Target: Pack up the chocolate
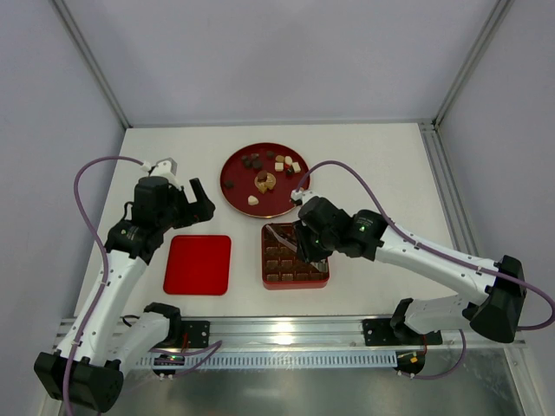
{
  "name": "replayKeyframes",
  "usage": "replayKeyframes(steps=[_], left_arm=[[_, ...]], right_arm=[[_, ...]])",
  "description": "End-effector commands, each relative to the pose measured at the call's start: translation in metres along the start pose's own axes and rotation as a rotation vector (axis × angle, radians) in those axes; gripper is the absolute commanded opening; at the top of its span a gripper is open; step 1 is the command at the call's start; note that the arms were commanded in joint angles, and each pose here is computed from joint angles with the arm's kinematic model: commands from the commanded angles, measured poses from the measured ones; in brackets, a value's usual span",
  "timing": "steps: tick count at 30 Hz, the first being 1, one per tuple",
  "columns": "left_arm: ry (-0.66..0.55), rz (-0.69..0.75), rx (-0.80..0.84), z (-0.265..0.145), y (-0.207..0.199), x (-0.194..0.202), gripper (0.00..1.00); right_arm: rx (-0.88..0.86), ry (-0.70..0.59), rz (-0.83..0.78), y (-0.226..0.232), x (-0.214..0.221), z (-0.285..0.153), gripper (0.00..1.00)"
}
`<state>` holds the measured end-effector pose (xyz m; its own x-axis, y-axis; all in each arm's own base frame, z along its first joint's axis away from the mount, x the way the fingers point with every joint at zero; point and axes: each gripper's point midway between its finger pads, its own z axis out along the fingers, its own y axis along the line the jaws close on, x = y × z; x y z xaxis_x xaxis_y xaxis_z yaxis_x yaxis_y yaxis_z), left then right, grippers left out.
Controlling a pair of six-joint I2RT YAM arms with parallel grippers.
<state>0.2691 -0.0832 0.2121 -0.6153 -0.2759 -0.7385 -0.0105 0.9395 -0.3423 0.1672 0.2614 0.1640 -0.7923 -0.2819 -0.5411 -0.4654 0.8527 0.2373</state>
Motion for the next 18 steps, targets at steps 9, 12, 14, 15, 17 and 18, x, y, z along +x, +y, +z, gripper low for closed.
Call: replayKeyframes(steps=[9,12,14,15,17,18], left_arm=[[-0.022,0.000,0.017,-0.0024,-0.0026,-0.0041,1.00],[-0.020,0.001,0.017,-0.0022,-0.0027,-0.0033,1.00],[-0.022,0.001,0.020,-0.0029,-0.0034,-0.0040,1.00],[-0.021,0.000,0.018,-0.0029,-0.0028,-0.0038,1.00],[-0.020,0.001,0.019,-0.0025,-0.0033,-0.0038,1.00],[-0.021,0.000,0.018,-0.0025,-0.0029,-0.0040,1.00]], right_arm=[[-0.037,-0.077,0.023,0.0107,-0.0152,-0.0057,0.30],[-0.030,-0.078,0.023,0.0096,-0.0156,-0.0059,0.31],[-0.026,-0.077,0.021,0.0088,-0.0154,-0.0054,0.34],[-0.023,-0.078,0.025,0.0085,-0.0156,-0.0053,0.34],[-0.023,-0.077,0.025,0.0085,-0.0146,-0.0052,0.34],[-0.026,-0.082,0.024,0.0093,-0.0160,-0.0054,0.35]])
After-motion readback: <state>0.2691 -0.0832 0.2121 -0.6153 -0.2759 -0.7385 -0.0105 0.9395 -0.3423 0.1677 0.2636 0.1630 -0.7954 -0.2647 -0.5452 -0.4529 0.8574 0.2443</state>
